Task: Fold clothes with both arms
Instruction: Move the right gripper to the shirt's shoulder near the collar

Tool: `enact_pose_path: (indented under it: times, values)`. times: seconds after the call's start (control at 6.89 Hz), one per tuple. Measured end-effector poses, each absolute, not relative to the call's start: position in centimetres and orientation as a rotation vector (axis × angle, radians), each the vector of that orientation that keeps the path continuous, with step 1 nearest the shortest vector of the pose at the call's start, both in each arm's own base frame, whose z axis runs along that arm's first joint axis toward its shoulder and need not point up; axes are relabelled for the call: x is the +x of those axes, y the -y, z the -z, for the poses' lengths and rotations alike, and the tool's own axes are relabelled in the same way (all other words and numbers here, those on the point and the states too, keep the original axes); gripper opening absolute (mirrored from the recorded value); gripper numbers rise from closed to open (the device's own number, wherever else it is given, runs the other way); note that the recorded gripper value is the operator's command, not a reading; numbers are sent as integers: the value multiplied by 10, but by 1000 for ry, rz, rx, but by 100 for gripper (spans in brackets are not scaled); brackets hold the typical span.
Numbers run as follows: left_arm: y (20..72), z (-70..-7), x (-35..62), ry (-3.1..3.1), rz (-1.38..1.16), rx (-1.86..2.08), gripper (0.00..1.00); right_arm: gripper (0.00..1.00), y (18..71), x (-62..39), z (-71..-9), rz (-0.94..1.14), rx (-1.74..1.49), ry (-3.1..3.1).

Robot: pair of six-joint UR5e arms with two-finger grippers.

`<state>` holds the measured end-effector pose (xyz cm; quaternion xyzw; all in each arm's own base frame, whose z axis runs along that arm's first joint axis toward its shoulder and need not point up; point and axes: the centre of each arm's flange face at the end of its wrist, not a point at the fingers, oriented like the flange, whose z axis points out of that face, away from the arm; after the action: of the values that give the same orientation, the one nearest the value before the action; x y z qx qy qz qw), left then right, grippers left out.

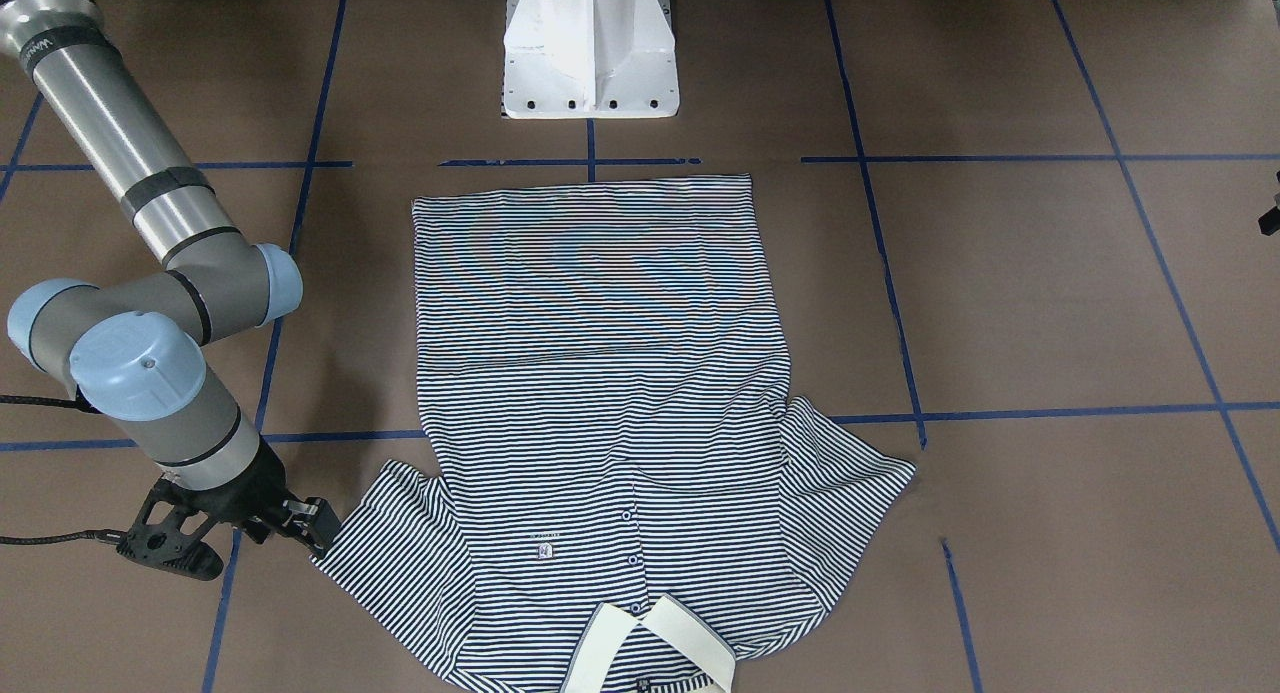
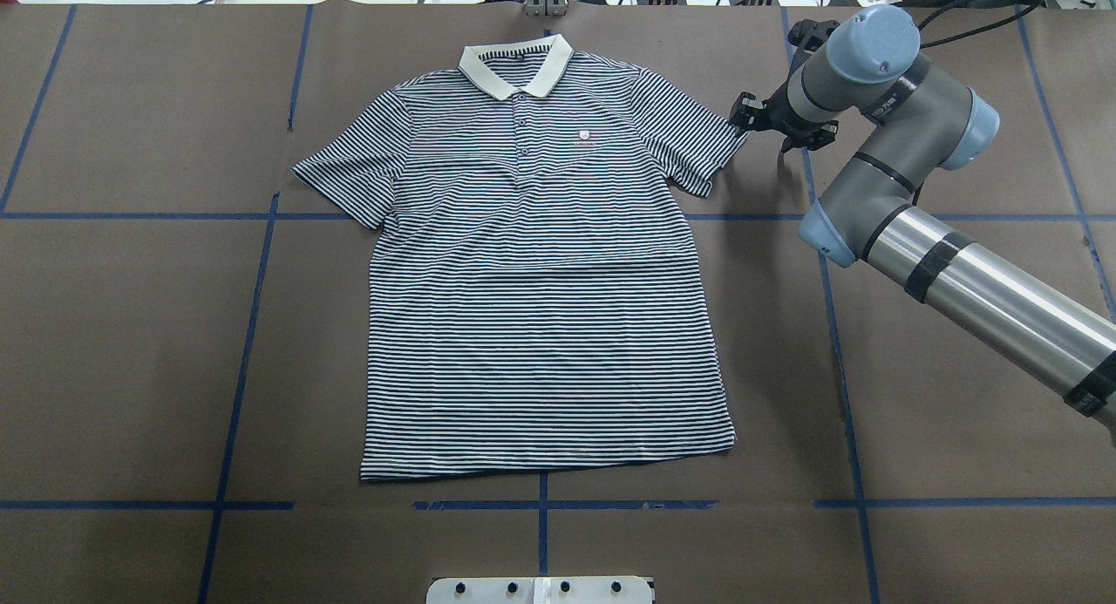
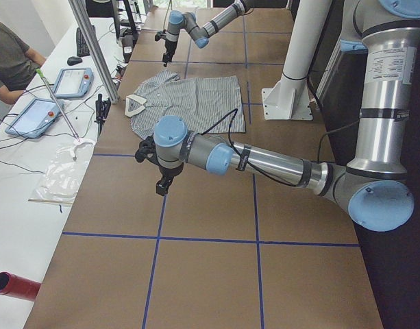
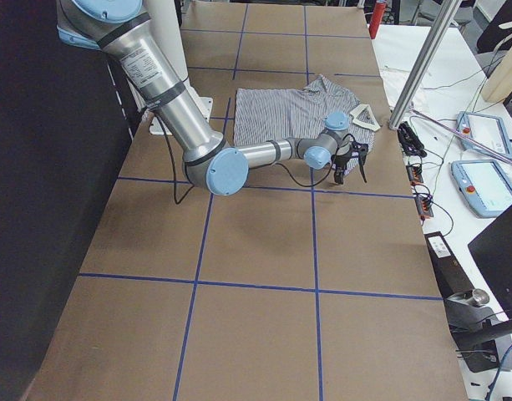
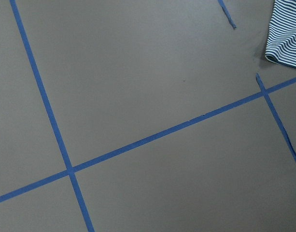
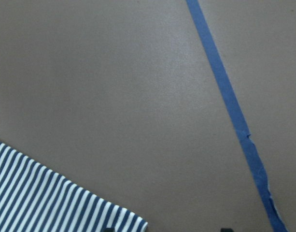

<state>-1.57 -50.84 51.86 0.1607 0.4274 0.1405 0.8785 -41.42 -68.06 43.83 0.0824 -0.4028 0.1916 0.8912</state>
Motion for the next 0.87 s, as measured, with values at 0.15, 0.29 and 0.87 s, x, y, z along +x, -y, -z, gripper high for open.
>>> enact_pose_path:
  times: [0.15,0.29,0.87]
  values:
    - [508,-518,-15,-891,-294,336,100,66,685,-419,-432,-397,172,836]
    - [508,-518,-16,-891,-293,336,100,62,687,-423,-427,-395,175,838]
    - [507,-514,-16,-891,-295,343,100,0,685,-431,-426,-390,177,834]
